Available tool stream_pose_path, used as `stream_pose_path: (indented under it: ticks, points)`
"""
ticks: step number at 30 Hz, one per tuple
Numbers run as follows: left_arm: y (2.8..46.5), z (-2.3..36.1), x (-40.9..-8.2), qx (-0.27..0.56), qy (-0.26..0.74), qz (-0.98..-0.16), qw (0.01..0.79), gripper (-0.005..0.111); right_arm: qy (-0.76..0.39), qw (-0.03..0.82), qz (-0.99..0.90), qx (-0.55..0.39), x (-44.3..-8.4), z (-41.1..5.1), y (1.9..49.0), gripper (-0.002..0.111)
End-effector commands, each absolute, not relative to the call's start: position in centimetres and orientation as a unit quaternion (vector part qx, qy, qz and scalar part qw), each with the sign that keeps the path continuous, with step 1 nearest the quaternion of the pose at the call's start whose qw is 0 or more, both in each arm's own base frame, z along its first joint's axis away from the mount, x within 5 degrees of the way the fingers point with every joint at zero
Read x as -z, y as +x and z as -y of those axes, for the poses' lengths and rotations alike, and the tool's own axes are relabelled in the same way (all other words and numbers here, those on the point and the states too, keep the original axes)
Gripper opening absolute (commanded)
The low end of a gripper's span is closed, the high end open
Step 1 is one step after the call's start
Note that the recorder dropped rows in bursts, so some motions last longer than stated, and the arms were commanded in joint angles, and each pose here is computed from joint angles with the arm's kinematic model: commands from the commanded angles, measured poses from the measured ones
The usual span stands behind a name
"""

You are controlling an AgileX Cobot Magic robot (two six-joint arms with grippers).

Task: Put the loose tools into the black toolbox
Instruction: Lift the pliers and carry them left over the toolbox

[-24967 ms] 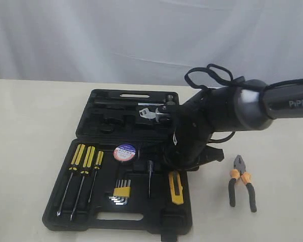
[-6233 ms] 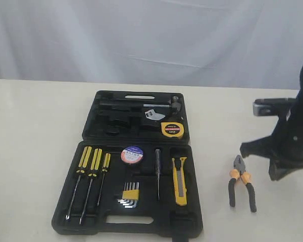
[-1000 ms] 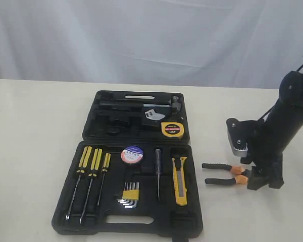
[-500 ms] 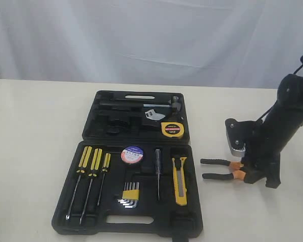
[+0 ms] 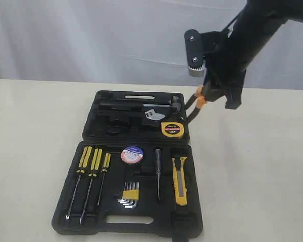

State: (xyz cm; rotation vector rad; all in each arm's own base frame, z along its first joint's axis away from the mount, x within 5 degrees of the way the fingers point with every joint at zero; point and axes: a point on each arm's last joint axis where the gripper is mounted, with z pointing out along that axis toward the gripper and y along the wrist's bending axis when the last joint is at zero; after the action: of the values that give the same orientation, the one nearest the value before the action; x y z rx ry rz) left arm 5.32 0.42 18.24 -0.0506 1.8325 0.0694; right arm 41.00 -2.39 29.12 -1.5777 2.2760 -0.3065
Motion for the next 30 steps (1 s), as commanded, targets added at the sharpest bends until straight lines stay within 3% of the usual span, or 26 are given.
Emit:
stream_pose_path:
  ticks: [1,19,30]
  points:
    - [5.3,-0.4,-18.2,-0.023,-0.024,-0.791,0.611,0.000,-0.563,0.196,-0.795,0.115,-30.1,0.4,41.9,0.004]
    - [5.3,-0.4,-18.2,-0.023,-0.024,-0.791,0.611,0.000,-0.543,0.350,-0.759,0.082,-27.4,-9.4,46.6,0.004]
    - [5.3,-0.4,-18.2,-0.023,-0.024,-0.791,0.611,0.000,-0.508,0.366,-0.778,0.041,-22.7,-11.2,48.5,0.004]
